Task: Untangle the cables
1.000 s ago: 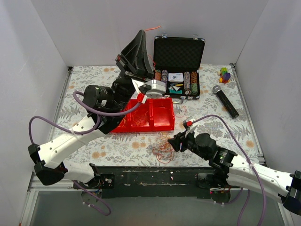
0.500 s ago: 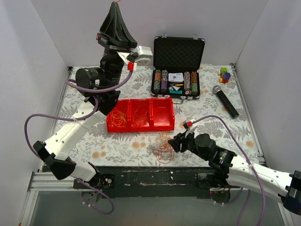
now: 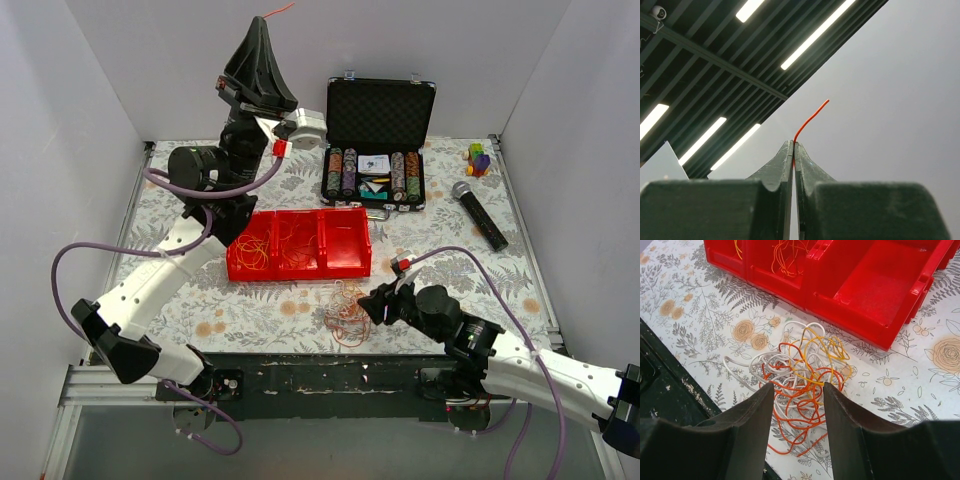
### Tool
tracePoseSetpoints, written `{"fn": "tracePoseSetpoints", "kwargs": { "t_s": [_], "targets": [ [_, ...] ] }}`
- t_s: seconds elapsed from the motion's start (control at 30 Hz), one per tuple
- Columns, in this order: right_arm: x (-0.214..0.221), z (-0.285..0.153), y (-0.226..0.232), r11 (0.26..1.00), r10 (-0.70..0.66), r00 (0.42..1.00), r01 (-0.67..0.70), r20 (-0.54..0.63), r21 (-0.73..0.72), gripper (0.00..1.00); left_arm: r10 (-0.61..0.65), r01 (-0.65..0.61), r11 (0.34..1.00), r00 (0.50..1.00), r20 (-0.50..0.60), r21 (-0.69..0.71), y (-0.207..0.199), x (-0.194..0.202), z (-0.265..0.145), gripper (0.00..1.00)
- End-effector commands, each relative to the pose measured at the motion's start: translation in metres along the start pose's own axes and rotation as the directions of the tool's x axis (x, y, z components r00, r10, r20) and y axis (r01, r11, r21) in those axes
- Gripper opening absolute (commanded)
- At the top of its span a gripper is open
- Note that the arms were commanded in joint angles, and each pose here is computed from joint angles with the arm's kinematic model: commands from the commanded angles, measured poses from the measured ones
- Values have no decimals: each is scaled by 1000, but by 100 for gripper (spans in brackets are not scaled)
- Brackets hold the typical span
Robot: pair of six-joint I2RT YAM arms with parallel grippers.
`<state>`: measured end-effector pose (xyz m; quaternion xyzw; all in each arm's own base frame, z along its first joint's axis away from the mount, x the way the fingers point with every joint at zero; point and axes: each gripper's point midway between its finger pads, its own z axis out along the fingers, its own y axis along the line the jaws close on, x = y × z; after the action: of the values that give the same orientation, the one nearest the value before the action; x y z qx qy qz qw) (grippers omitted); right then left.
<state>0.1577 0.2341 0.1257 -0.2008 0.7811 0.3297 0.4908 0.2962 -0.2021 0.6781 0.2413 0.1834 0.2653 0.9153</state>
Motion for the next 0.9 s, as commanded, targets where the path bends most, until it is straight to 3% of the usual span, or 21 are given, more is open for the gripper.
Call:
{"fn": "tracePoseSetpoints", "kwargs": {
  "t_s": [0.0, 0.63, 0.87],
  "targets": [
    [-6, 0, 2, 1000, 20, 999, -20, 34, -8, 52, 8, -7, 999, 999, 32, -46, 17, -5, 5, 0],
    [-8, -1, -1, 1000, 19, 999, -20, 40, 9, 52, -26, 24, 999, 999, 41, 29, -30, 4, 5, 0],
    [-7, -3, -3, 1000, 17, 999, -18, 41, 14, 52, -46, 47, 994, 999, -7, 102, -63, 18, -14, 0]
  ]
}}
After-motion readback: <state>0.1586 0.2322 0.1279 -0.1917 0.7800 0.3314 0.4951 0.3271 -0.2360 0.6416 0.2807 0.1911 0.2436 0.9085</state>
